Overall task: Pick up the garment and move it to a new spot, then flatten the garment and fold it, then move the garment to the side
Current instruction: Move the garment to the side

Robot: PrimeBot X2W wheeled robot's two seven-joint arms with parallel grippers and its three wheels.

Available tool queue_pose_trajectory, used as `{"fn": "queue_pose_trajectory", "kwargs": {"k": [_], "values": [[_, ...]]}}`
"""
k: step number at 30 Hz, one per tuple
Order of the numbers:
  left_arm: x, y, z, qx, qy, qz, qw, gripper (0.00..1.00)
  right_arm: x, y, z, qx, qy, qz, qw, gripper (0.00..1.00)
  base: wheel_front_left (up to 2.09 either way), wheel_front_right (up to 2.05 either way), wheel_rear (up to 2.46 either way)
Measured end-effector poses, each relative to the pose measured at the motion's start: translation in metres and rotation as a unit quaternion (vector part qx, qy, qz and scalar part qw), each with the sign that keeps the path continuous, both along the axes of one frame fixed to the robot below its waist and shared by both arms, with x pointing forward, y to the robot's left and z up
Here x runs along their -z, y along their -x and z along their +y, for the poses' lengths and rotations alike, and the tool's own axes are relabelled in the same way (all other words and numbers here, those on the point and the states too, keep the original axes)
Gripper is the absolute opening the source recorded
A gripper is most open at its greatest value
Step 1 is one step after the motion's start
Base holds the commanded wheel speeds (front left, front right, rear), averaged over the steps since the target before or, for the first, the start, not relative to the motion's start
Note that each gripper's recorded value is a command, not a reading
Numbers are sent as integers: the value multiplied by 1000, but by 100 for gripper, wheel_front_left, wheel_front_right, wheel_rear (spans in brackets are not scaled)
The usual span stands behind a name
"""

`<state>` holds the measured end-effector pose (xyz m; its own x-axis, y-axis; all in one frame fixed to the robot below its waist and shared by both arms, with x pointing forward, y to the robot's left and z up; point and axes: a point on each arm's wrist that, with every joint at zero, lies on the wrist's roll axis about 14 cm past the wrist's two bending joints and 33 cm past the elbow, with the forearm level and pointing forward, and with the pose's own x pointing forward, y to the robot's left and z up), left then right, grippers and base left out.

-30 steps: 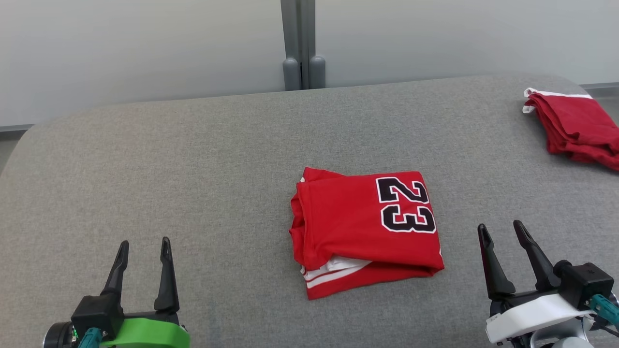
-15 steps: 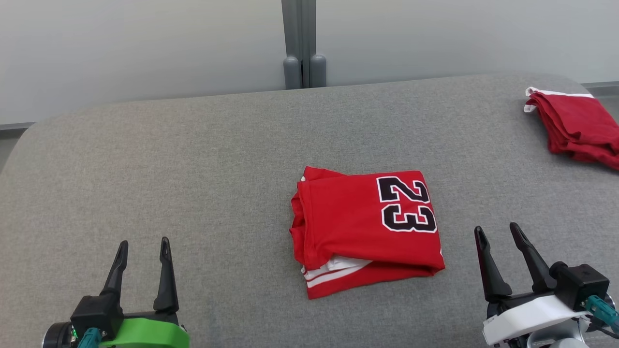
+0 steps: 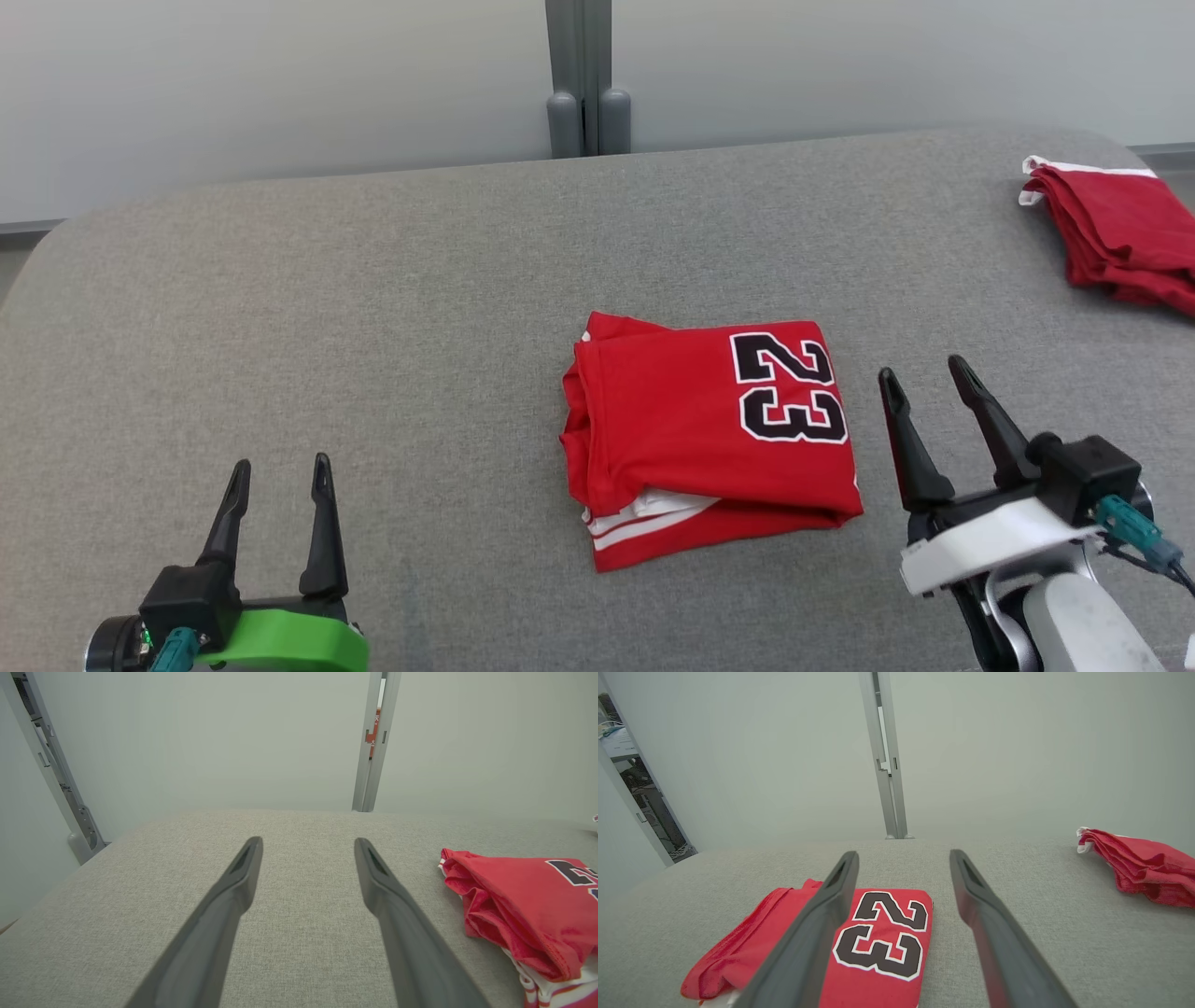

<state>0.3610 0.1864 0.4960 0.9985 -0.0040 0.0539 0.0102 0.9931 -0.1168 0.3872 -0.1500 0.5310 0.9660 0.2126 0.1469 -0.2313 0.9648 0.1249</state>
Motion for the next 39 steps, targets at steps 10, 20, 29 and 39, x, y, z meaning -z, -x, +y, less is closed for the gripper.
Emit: {"fn": "queue_pose_trajectory", "kwargs": {"k": [10,20,29,39], "values": [[5,-10,-3,4,0,8,1000,100,-4,-60,19,-37,48,18,998,100,0,0,0],[16,-15,3,-12,5,25,1000,100,81,-76,12,-33,70,157,985,100,0,0,0],[24,-18,1,-15,9,38,999,100,139,-62,25,-37,41,248,967,100,0,0,0],[28,-28,-5,-9,11,42,999,100,159,-64,36,-42,12,276,960,0,0,0,0]]}}
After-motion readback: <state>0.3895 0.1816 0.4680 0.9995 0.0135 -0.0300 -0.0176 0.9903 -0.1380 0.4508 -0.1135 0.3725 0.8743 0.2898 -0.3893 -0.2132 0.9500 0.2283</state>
